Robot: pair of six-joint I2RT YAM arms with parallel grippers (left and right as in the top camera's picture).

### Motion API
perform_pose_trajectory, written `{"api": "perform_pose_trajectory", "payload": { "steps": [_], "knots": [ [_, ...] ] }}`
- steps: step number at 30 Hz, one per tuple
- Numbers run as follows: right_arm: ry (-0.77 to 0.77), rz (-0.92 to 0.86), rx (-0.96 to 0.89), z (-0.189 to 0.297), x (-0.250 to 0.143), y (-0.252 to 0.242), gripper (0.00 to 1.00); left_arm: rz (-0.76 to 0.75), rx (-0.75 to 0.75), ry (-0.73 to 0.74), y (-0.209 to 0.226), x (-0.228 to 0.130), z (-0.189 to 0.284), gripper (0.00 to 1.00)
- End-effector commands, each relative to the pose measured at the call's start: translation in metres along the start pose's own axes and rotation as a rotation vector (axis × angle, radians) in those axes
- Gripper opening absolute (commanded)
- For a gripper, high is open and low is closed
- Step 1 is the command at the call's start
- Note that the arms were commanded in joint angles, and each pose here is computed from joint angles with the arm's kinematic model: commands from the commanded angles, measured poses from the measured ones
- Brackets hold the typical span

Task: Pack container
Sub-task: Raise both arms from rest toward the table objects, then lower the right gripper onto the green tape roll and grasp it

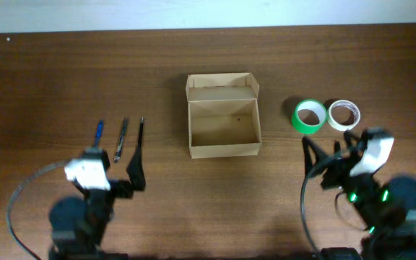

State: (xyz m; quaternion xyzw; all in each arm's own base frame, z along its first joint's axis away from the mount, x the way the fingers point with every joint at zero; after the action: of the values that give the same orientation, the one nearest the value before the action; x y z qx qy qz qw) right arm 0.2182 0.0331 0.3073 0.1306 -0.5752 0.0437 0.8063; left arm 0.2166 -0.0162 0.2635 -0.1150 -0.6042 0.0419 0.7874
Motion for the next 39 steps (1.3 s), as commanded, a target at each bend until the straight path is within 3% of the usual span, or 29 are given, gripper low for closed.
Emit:
{"api": "perform_pose_trajectory", "payload": {
  "steps": [1, 5, 10, 15, 24, 39],
  "knots": [
    [0.087, 0.087, -0.079, -0.011, 0.041, -0.011, 0.99, -0.097, 0.030, 0.094, 0.003, 0.032, -0.026, 0.99],
    [0.229, 0.054, -0.027, -0.027, 0.069, -0.006, 0.99, -0.127, 0.063, 0.241, 0.015, 0.058, -0.066, 0.99],
    [0.375, -0.009, -0.073, -0.058, 0.072, -0.021, 0.99, -0.088, 0.075, 0.400, 0.042, 0.072, -0.122, 0.99],
    [0.590, -0.206, -0.282, -0.103, 0.031, -0.068, 0.98, -0.038, 0.095, 0.497, 0.069, 0.062, -0.166, 0.99],
    [0.885, -0.408, -0.321, -0.165, -0.056, -0.114, 0.77, 0.003, 0.104, 0.627, 0.085, 0.018, -0.194, 0.99],
    [0.993, -0.582, -0.525, -0.209, -0.130, -0.151, 0.73, 0.013, 0.106, 0.659, 0.089, 0.007, -0.199, 0.99]
  ]
}}
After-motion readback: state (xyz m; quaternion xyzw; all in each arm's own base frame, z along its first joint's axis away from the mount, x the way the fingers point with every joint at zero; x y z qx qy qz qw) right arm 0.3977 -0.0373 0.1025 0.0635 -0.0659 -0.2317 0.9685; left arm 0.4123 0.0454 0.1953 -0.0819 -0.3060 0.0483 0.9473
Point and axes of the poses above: each gripper's point midway between its finger pads, its own z axis back along the fingers, its own y axis along the line the jaws close on, x = y × z, the point moved 4 cm from there along z, back along the fingers, and after that the axes turned 6 degrees about z, right-handed, at the moved point
